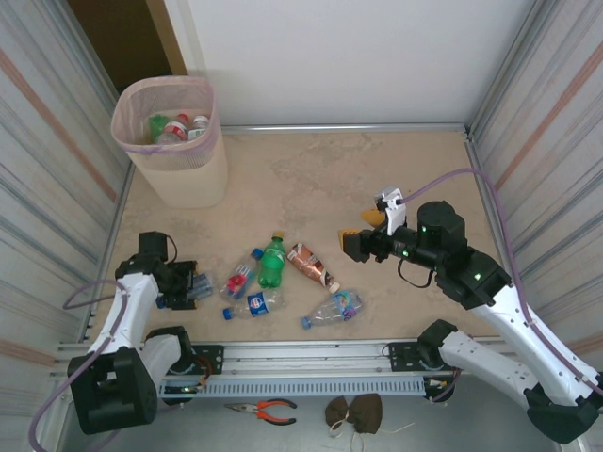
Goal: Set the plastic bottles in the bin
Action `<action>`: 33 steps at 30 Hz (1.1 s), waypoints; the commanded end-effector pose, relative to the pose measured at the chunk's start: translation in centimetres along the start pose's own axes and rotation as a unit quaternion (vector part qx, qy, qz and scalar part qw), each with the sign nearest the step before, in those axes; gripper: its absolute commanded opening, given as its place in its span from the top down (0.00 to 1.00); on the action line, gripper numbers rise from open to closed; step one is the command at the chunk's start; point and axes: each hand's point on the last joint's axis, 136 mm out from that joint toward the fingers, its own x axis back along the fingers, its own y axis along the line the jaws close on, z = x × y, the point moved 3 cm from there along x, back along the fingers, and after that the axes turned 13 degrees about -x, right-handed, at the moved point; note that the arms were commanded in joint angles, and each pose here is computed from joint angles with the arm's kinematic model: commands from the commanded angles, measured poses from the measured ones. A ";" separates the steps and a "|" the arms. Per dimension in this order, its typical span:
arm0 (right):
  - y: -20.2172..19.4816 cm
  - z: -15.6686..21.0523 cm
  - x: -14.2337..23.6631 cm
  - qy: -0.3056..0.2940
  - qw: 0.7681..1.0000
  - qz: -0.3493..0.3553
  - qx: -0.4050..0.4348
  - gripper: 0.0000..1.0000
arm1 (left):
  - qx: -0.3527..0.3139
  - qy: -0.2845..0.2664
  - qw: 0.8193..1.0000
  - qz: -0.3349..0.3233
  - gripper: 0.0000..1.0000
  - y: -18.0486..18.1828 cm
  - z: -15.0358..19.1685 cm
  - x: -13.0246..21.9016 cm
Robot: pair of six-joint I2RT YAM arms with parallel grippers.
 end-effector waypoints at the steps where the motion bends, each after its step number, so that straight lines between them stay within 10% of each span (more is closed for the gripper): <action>1: 0.7 -1.4 0.9 -0.023 1.000 -0.005 -0.006 0.20 | -0.005 0.005 1.000 -0.002 0.32 -0.2 -0.1 0.2; 21: 0.8 -1.7 1.3 -0.025 1.000 0.001 0.003 0.20 | -0.134 -0.076 0.985 0.078 0.46 -4.6 -1.6 5.2; 33: 0.9 -2.0 1.0 -0.024 1.000 0.000 0.007 0.20 | -0.345 -0.167 0.893 0.237 0.52 -10.1 -0.4 12.3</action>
